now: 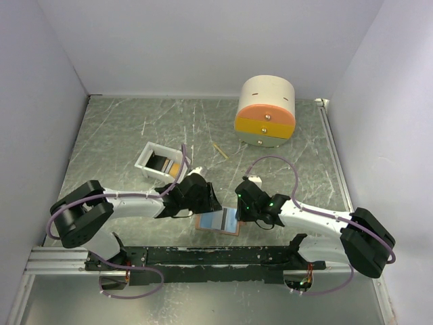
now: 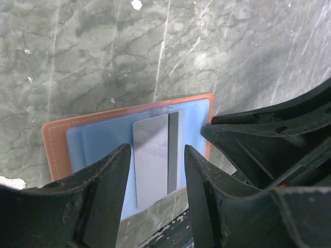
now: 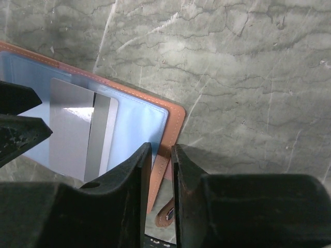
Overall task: Put the credit cards into the card holder
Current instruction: Insert the credit card into the card holder.
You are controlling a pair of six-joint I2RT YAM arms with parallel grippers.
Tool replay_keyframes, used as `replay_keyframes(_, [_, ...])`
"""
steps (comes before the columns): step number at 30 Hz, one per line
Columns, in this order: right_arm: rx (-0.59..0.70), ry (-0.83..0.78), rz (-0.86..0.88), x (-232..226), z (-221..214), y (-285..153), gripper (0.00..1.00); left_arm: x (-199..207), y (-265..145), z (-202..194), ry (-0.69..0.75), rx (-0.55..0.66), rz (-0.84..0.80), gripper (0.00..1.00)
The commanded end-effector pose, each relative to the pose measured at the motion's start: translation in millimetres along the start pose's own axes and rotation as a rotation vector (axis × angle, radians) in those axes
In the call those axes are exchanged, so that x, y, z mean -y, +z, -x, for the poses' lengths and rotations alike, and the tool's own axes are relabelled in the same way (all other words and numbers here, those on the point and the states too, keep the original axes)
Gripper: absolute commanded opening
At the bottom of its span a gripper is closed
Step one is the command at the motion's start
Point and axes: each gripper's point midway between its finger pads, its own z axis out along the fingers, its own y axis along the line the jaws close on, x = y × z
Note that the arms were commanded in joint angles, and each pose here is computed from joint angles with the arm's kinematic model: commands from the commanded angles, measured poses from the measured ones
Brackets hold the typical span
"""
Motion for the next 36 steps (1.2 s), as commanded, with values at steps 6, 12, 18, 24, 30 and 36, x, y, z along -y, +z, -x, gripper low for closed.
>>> replay_keyframes(6, [-0.005, 0.033, 0.023, -5.0, 0.2, -2.9, 0.21, 10.5, -8.2, -8.7, 0.032, 0.004, -0.023, 0.58])
replay_keyframes(12, [-0.009, 0.043, 0.034, -6.7, -1.6, -2.7, 0.21, 4.1, -2.8, -17.3, 0.027, -0.017, -0.005, 0.58])
replay_keyframes(18, [-0.01, 0.051, 0.04, -6.7, -3.2, -2.0, 0.21, 9.5, 0.3, -20.5, 0.028, -0.03, -0.028, 0.58])
replay_keyframes(24, [-0.01, 0.055, 0.041, -6.2, -3.9, -1.9, 0.21, 31.7, -4.6, -17.6, 0.026, -0.015, -0.134, 0.59])
replay_keyframes(30, [-0.011, 0.052, 0.039, -5.4, -4.6, -1.7, 0.21, 27.4, -8.9, -14.5, 0.019, 0.001, -0.106, 0.6])
replay_keyframes(36, [-0.012, 0.054, 0.038, -4.9, -5.2, -1.0, 0.21, 11.6, -12.7, -10.8, 0.034, 0.019, -0.017, 0.63])
